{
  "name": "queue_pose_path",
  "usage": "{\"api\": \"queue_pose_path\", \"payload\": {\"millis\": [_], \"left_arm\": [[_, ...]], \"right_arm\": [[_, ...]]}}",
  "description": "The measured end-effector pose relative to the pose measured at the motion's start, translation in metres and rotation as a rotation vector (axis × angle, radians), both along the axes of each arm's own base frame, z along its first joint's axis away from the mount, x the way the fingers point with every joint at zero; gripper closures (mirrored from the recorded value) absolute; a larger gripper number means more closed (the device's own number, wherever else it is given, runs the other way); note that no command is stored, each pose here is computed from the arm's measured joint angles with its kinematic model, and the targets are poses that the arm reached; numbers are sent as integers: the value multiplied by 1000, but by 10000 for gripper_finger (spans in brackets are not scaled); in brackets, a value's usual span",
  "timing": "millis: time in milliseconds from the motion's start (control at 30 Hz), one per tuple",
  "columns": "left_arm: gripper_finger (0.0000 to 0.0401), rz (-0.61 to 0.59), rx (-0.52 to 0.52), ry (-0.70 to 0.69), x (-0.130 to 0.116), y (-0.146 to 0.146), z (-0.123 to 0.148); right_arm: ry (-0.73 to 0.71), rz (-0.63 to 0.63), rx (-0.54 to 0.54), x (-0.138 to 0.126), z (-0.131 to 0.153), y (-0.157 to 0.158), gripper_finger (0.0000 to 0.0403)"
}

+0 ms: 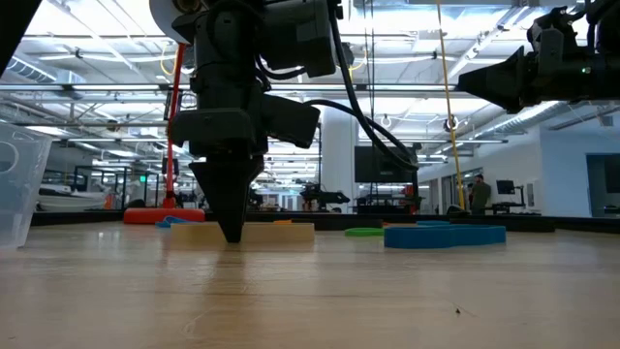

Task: Pick and place rubber bands into bin
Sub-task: Put the brown rubber band into the transparent bin

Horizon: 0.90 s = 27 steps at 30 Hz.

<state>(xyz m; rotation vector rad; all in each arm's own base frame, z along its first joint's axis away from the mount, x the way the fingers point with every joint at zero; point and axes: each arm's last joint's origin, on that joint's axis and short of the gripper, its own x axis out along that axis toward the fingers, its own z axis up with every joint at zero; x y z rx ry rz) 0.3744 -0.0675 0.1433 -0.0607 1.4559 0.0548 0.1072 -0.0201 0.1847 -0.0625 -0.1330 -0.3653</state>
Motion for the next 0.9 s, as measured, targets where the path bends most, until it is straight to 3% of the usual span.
{"api": "queue_pose_path", "payload": {"millis": [567,800,900], "left_arm": [[395,-56,-4,-5,-4,-6,6],[396,-99,-138,-123,-19,-15,62],[394,-166,-186,-273,-27,-20,96]], "right_arm": [[0,0,0,0,0,0,273],[1,0,0,0,0,0,273],[1,0,0,0,0,0,273]]}}
